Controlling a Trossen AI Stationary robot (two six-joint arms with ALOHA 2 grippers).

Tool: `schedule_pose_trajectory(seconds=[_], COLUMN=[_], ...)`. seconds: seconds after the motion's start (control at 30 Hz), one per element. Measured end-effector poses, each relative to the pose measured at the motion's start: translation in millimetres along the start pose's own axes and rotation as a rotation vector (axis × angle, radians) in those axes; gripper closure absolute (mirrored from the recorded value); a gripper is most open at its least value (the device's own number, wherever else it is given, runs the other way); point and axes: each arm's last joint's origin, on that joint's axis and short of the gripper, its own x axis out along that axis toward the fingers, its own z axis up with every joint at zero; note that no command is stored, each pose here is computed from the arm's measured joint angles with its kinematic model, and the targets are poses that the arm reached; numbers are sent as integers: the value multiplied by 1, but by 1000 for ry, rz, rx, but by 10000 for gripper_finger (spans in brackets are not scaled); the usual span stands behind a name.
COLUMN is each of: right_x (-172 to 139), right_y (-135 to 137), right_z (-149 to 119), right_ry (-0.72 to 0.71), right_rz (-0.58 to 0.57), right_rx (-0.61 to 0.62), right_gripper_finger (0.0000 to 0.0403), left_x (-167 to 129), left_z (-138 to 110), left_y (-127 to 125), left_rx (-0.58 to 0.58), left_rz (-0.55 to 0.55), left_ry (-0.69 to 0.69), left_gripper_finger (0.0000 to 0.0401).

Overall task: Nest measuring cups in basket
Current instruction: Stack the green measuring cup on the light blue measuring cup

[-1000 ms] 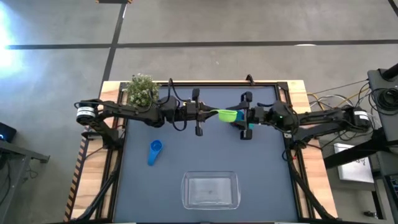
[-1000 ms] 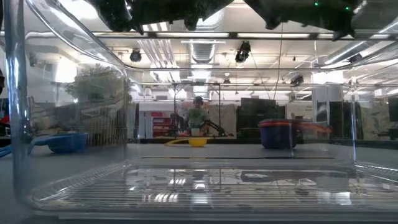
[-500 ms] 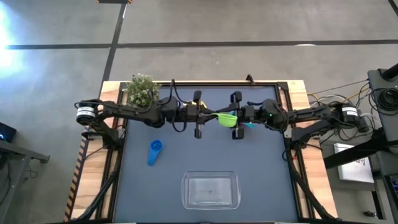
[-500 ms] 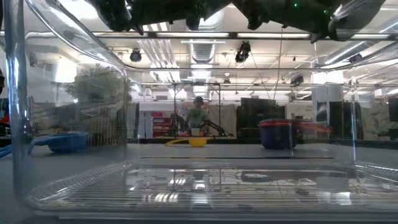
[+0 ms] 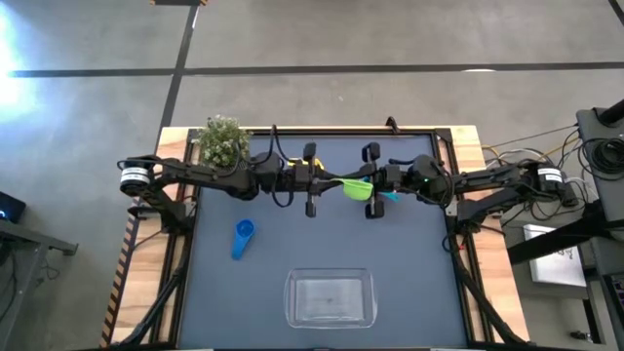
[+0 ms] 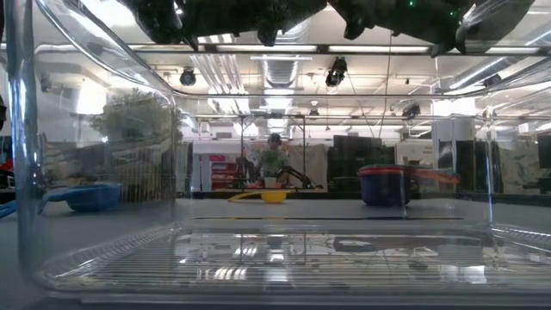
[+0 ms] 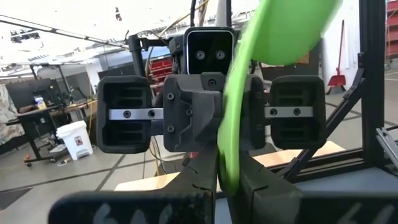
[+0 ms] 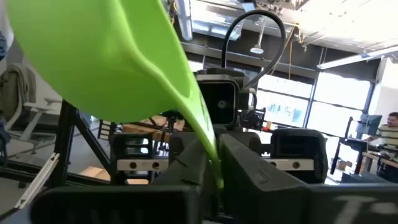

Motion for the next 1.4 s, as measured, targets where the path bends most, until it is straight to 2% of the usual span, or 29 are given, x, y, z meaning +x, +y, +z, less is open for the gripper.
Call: schedule_pose_trajectory(seconds=[0.2,0.33,0.6,0.8,0.97,1.2,1.4], right_x=[0,-3,-22,-45,-61,-74,-83], right_y=[-1,-2,-5,-7,-8,-4,1], right_z=[-1,-4,2,1,-12,-39,-64], right_ry=[16,107,364,672,947,1265,1395], right_rz=[-35,-89,-267,-475,-646,-704,-738], right_rx=[-18,-46,-139,-263,-372,-529,-570], right_gripper_finger=[393,394,395,395,395,395,395], left_x=[0,0,-9,-16,-18,-19,-20], left_z=[-1,-5,-1,2,1,-1,-5], left_y=[0,1,6,6,6,6,6], left_rx=[-3,-8,15,12,13,12,10], left_rz=[3,4,130,132,158,154,150], left_ry=[12,55,174,247,286,309,341], left_gripper_finger=[397,365,267,219,212,211,211])
